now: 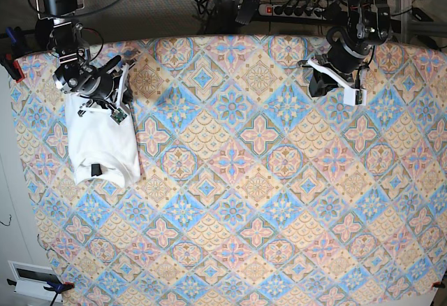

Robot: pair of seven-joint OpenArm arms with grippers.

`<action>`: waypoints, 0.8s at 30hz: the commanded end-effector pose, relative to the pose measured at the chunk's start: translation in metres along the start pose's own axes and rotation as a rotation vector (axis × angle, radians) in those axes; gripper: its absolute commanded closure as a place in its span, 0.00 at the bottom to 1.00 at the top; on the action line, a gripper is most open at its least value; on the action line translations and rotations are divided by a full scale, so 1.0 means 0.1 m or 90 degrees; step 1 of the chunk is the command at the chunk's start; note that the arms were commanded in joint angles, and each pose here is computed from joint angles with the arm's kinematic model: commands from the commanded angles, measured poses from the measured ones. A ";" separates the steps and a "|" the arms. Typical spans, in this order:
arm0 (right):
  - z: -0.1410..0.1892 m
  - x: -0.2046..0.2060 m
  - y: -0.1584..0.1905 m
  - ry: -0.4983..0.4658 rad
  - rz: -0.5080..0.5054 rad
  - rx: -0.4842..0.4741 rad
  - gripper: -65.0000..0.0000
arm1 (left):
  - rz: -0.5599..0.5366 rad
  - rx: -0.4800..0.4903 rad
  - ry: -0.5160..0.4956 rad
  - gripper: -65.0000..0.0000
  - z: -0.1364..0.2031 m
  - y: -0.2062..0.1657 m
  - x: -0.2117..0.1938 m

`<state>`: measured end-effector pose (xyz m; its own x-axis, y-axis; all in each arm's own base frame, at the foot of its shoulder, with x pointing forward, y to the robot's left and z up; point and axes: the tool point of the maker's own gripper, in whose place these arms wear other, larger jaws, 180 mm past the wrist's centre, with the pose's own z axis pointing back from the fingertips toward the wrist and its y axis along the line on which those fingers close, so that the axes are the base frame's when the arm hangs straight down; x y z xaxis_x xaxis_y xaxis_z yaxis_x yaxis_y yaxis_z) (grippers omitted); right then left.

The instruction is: Fold the T-shirt properly

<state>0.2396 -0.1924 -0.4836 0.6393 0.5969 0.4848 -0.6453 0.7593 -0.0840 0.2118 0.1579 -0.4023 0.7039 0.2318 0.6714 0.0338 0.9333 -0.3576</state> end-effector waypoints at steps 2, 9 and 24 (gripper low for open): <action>0.06 0.01 -0.05 0.006 0.020 -0.009 1.00 | -0.004 -0.011 -0.024 1.00 0.02 -0.04 0.11; 0.23 0.05 0.19 -0.007 0.051 -0.002 1.00 | -0.007 -0.010 -0.030 1.00 0.05 -0.05 0.14; 0.88 -0.38 0.62 0.019 0.043 -0.010 1.00 | -0.023 0.033 0.034 1.00 0.47 0.07 -0.07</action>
<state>0.1293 -0.1966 -0.4395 0.6310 0.6601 0.4075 -0.6784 0.7244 -0.1229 0.1704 0.1805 -0.3882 0.7572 0.1875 0.6257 0.0003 0.9578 -0.2874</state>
